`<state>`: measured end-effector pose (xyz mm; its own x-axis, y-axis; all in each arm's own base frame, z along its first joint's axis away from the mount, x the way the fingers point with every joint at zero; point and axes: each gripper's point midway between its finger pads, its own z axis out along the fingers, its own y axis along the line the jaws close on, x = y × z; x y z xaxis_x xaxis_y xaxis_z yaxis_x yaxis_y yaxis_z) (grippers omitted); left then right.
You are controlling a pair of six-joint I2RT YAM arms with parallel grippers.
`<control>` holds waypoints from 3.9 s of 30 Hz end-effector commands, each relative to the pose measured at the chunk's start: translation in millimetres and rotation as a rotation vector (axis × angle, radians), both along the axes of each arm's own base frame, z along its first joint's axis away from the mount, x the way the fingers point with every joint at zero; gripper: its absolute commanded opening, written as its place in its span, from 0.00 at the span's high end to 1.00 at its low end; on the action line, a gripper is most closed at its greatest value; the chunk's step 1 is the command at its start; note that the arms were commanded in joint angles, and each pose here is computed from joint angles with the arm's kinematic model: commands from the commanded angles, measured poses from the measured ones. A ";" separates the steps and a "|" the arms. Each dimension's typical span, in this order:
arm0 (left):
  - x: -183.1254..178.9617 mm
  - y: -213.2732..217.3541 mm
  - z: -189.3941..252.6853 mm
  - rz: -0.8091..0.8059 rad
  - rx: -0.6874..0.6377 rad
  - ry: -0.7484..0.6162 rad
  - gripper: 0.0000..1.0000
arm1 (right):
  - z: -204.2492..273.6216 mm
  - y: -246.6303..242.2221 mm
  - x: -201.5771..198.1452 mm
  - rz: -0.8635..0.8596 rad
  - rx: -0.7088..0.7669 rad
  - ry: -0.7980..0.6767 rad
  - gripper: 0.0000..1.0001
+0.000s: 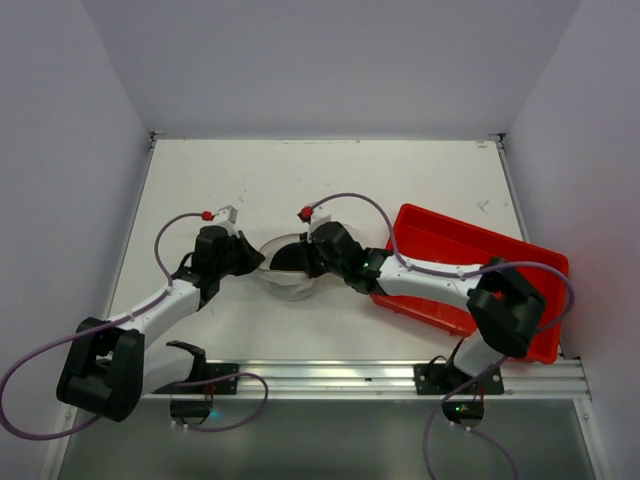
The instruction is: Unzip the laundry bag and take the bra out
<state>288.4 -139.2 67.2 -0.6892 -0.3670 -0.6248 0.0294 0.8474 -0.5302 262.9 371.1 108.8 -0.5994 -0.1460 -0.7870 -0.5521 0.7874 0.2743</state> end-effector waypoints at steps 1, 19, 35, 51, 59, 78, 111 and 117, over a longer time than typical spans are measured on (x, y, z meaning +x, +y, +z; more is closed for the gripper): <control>9.7 9.2 7.2 0.039 0.055 -0.018 1.00 | 63.8 -7.1 8.6 -0.027 0.113 -0.146 1.00; 1.5 -20.8 24.4 -0.105 -0.085 -0.100 1.00 | 139.5 -34.8 -0.9 -0.031 0.344 -0.358 1.00; -3.5 -37.1 35.1 -0.218 -0.130 -0.146 0.95 | 137.1 20.3 -8.2 0.179 0.442 -0.334 1.00; -6.7 -32.4 39.0 -0.203 -0.115 -0.154 0.48 | 164.8 -8.2 7.0 0.079 0.460 -0.427 1.00; -5.3 -30.5 58.1 -0.186 -0.125 -0.197 0.29 | 149.3 -7.3 -8.1 0.231 0.511 -0.362 1.00; -12.2 -44.7 95.9 -0.269 -0.202 -0.227 0.26 | 140.7 -0.8 -59.7 0.539 0.551 -0.298 1.00; 14.3 -13.4 111.1 -0.107 -0.032 -0.131 0.14 | 73.4 -18.9 39.6 -0.048 0.592 -0.288 1.00; -5.6 -20.8 97.7 -0.170 -0.070 -0.113 0.22 | 73.1 -18.1 46.3 -0.080 0.597 -0.281 1.00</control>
<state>292.0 -154.6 164.0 -0.6736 -0.3197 -0.6664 0.1697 0.8106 -0.5604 292.0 349.1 142.3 -0.4322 0.2943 -0.8524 -0.6029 0.6087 0.5158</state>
